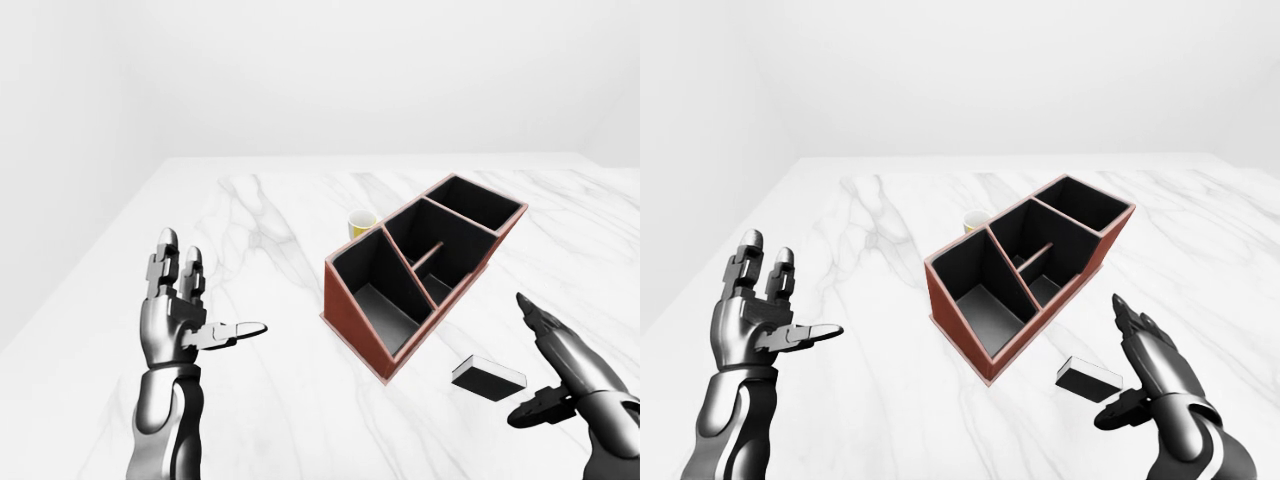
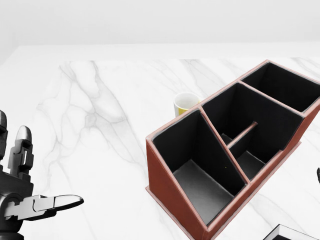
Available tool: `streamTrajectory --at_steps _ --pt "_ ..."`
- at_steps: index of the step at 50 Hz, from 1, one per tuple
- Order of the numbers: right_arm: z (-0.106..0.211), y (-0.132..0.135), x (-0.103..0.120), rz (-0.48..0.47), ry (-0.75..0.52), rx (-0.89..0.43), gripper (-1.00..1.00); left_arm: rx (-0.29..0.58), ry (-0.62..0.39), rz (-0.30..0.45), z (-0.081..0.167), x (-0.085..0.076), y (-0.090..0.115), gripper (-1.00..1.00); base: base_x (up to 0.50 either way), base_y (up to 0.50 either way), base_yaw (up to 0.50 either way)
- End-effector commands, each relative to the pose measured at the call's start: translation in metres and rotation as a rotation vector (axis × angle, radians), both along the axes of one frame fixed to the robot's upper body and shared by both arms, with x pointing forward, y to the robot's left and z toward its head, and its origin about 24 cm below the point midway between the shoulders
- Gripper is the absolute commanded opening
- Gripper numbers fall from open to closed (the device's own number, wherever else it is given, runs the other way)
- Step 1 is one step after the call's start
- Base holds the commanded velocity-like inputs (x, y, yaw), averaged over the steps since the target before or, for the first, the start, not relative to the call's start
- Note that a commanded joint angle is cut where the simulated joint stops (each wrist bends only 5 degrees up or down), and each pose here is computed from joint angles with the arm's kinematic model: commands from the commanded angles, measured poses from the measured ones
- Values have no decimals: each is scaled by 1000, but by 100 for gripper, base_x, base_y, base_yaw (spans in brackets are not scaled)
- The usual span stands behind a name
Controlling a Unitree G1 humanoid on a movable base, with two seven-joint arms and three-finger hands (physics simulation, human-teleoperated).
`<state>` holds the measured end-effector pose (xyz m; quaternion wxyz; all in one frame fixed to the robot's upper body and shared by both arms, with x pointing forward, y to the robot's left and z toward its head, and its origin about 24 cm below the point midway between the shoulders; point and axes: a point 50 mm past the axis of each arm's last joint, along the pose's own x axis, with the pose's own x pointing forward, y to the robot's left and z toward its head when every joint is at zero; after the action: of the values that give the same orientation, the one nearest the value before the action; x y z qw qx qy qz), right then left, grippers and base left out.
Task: Pick up the book and place it in the left compartment of the caddy.
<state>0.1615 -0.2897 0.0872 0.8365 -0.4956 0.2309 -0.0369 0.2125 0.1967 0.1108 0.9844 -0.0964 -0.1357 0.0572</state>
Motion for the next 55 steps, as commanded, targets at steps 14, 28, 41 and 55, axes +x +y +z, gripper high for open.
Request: streamTrajectory --at_steps 14,28,41,55 --pt "-7 -7 1 -35 77 -73 100 -1 3 -1 -1 -1 -1 100 0 0 0" --pt "-17 -4 7 -9 136 -89 100 -1 5 -1 -1 0 -1 100 0 0 0" --pt "-16 -6 11 -3 148 -120 100 0 4 -2 -1 -1 -1 100 0 0 0" --pt "-19 -12 14 -14 173 -130 100 2 10 -6 -2 0 -3 100 0 0 0"
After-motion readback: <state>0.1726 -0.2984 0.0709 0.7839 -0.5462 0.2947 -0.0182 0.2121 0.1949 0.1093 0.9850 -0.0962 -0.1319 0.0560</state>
